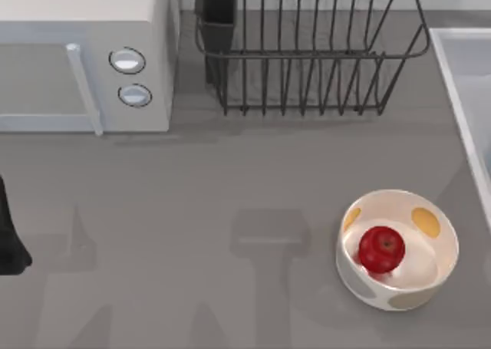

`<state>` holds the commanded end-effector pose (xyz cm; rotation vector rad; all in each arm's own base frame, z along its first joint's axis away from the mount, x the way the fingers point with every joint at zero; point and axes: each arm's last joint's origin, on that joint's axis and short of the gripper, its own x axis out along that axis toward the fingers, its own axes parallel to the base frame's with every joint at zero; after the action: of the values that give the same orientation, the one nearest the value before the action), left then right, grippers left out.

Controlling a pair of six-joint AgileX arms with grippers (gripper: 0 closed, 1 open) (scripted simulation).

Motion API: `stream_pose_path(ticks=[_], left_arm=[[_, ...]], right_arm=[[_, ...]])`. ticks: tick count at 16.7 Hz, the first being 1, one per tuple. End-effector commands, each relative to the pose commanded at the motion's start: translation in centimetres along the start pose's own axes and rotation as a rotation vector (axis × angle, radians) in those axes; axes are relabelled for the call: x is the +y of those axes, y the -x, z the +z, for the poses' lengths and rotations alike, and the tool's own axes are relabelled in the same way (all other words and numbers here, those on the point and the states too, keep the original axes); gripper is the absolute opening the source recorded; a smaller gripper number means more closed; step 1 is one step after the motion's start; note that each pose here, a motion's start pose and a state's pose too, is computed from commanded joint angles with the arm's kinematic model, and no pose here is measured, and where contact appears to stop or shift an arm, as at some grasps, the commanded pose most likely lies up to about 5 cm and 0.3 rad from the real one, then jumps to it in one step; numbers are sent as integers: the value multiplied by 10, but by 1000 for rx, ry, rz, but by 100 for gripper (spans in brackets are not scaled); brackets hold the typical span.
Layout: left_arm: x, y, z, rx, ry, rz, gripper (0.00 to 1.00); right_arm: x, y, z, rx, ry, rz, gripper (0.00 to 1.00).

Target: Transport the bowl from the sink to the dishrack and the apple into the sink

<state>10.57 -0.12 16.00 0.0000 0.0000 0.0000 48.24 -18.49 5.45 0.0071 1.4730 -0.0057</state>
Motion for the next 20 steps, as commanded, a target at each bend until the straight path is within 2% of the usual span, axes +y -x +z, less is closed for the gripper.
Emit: stream_pose_path(ticks=[3,6,11,13,17,20], left_arm=[[0,0,0,0,0,0,100],[0,0,0,0,0,0,100],[0,0,0,0,0,0,100],[0,0,0,0,0,0,100],[0,0,0,0,0,0,100],[0,0,0,0,0,0,100]], right_arm=[[-15,32,-17,27,-4,10,0],[-33,100,-48,27,-1,12,0],[-38,247,-142,-48,6,-33,0],[-27,288,-187,-59,8,-44,0],[-4,320,-251,-24,3,-19,0],[3,324,-267,-6,1,-2,0]])
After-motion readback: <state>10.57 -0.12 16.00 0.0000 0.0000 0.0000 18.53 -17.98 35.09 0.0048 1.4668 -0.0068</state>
